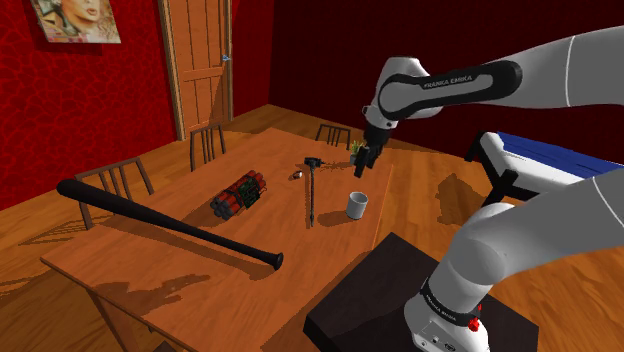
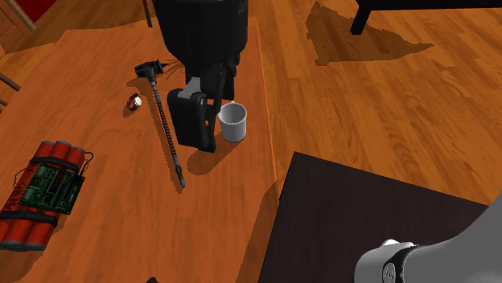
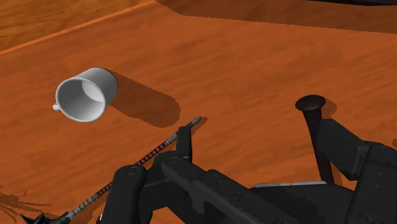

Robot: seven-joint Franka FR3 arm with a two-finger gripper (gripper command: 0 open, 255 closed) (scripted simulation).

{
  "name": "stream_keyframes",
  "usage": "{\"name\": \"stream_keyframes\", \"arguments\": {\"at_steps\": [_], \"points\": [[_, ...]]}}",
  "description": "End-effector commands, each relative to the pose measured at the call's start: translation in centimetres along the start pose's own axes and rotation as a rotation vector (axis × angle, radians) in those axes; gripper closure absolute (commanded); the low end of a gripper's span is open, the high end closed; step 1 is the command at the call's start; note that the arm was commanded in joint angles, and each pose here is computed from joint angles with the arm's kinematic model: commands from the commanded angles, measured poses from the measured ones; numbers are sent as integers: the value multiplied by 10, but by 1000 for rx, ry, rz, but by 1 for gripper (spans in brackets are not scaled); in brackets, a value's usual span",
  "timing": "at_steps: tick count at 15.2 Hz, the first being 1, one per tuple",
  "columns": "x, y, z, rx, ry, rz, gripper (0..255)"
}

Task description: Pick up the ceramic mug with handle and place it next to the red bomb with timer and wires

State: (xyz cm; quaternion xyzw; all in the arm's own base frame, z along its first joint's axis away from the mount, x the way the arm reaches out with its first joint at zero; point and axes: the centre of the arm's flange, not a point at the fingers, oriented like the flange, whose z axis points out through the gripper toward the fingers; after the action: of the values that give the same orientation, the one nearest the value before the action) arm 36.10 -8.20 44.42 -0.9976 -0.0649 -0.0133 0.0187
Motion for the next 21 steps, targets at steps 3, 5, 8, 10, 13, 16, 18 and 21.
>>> {"name": "stream_keyframes", "arguments": {"at_steps": [3,5,8,10,13,16,18,21], "points": [[12,31,41,-18,-4,-4,0],[17,46,61,-26,-7,-5,0],[24,69,92,-39,-11,-8,0],[29,84,112,-47,-14,-9,0],[36,107,142,-60,-18,-11,0],[43,130,172,-72,-23,-14,0],[48,146,192,-80,-26,-15,0],[55,170,222,-93,-30,-17,0]]}}
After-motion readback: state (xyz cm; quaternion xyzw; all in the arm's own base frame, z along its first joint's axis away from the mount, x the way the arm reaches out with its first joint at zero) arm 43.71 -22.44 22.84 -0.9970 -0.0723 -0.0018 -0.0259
